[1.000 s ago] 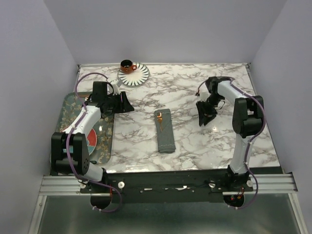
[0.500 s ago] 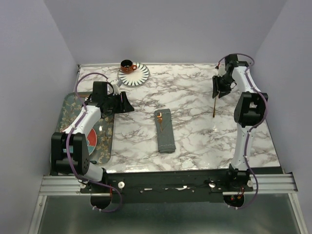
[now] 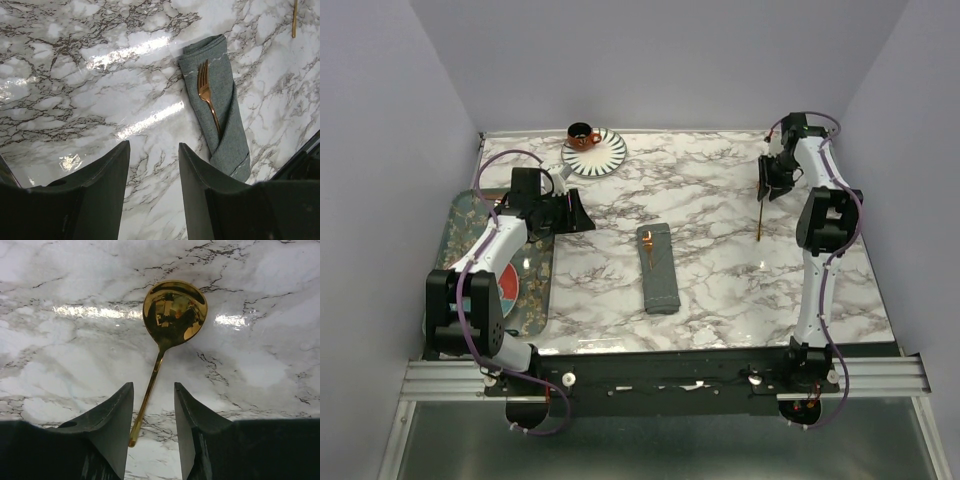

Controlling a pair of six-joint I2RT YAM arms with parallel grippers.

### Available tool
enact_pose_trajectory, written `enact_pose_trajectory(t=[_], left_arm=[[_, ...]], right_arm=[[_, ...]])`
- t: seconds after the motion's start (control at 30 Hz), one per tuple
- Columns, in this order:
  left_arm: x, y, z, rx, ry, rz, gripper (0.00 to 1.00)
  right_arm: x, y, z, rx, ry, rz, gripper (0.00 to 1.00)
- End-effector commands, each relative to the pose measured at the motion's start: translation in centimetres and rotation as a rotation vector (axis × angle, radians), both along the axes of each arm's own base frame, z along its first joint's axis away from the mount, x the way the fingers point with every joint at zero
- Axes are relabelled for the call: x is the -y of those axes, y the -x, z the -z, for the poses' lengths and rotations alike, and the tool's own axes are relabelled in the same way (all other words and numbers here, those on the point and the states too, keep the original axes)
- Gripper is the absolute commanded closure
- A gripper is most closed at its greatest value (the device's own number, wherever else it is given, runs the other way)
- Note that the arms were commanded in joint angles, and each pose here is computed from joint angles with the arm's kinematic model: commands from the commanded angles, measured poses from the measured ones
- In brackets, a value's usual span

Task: Fold the napkin into a case and place the utensils inside
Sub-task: Pick up the spoon from the corner of the board.

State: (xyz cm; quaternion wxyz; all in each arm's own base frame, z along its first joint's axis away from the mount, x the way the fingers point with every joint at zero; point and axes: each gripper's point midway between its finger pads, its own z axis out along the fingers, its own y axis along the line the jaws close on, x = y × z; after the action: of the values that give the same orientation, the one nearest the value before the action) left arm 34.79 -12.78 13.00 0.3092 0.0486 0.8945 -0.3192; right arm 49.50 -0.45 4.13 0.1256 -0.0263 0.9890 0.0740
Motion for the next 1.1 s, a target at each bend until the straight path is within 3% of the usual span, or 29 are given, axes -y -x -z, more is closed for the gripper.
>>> enact_pose_trajectory(t=[0.0,0.63,0.77,0.9,1.07], left_arm=[[0.0,-0.8,-0.7,0.015,0.003,0.01,0.47],[-0.2,-0.8,0.1,-0.004,-0.006,-0.001,0.46],[-0.3,-0.9,0.2,0.0,-0.013,0.004,0.46],[-0.3,-0.9,0.0,0.005,-0.016,0.008,0.46],[-0.5,-1.1,0.2,0.009,-0.016,-0.019,0.44]], right_arm=[[0.4,0.5,1.3,-0.047,0.013,0.026,0.55],[0.9,0.1,3.1,-0.079,0.045,0.053,0.73],[0.9,0.3,3.1,-0.084,0.044,0.049,0.85],[0.0,0.4,1.4,-0.057,0.0,0.035,0.99],[-2.9,-0.1,-6.2,0.11,-0.043,0.014,0.99]])
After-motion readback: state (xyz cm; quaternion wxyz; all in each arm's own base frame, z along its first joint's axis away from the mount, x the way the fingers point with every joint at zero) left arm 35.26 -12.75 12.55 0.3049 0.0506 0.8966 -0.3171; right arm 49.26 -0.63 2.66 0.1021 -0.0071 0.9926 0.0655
